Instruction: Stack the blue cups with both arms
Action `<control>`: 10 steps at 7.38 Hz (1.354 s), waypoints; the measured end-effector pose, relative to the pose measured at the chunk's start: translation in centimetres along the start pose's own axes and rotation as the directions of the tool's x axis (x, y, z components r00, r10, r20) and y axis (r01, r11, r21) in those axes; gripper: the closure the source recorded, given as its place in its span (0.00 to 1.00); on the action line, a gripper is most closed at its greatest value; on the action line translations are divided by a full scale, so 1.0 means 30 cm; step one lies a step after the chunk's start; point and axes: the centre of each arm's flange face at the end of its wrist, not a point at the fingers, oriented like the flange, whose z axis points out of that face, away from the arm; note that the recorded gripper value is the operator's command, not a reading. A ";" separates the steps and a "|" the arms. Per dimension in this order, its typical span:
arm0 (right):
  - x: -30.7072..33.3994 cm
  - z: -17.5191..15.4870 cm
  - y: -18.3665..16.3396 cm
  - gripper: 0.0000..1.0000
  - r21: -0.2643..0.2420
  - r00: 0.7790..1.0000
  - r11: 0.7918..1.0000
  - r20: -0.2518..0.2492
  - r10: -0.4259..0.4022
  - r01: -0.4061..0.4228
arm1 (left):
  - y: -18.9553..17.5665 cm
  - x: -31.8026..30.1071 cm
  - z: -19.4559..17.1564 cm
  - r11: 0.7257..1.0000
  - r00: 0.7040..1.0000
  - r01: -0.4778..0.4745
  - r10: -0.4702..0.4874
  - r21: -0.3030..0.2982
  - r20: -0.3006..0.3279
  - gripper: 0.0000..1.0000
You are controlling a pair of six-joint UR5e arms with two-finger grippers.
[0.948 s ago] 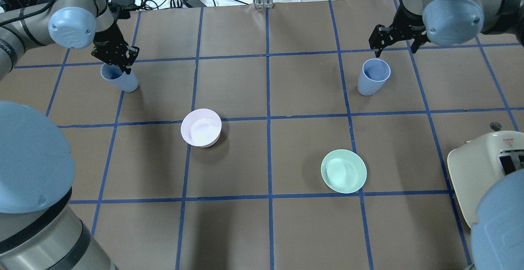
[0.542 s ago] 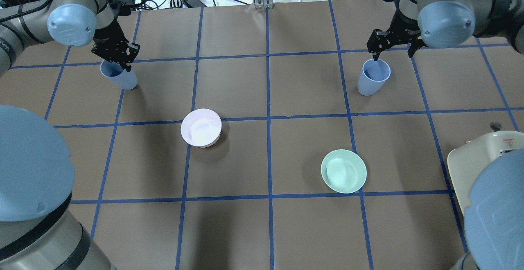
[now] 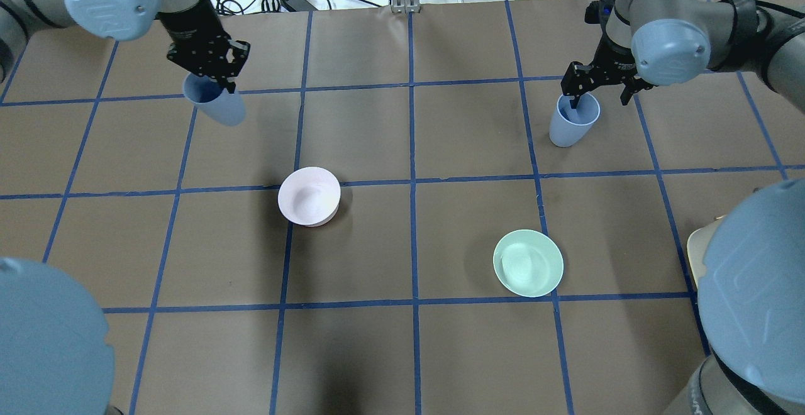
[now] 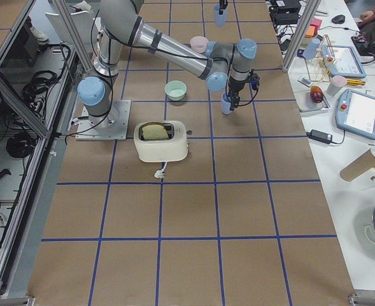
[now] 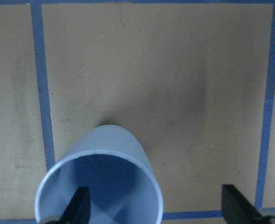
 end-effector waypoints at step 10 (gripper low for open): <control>0.048 0.056 0.008 1.00 -0.055 0.999 0.998 0.048 0.021 -0.018 | 0.303 0.645 0.374 0.998 1.000 0.010 -0.010 -0.067 -0.004 1.00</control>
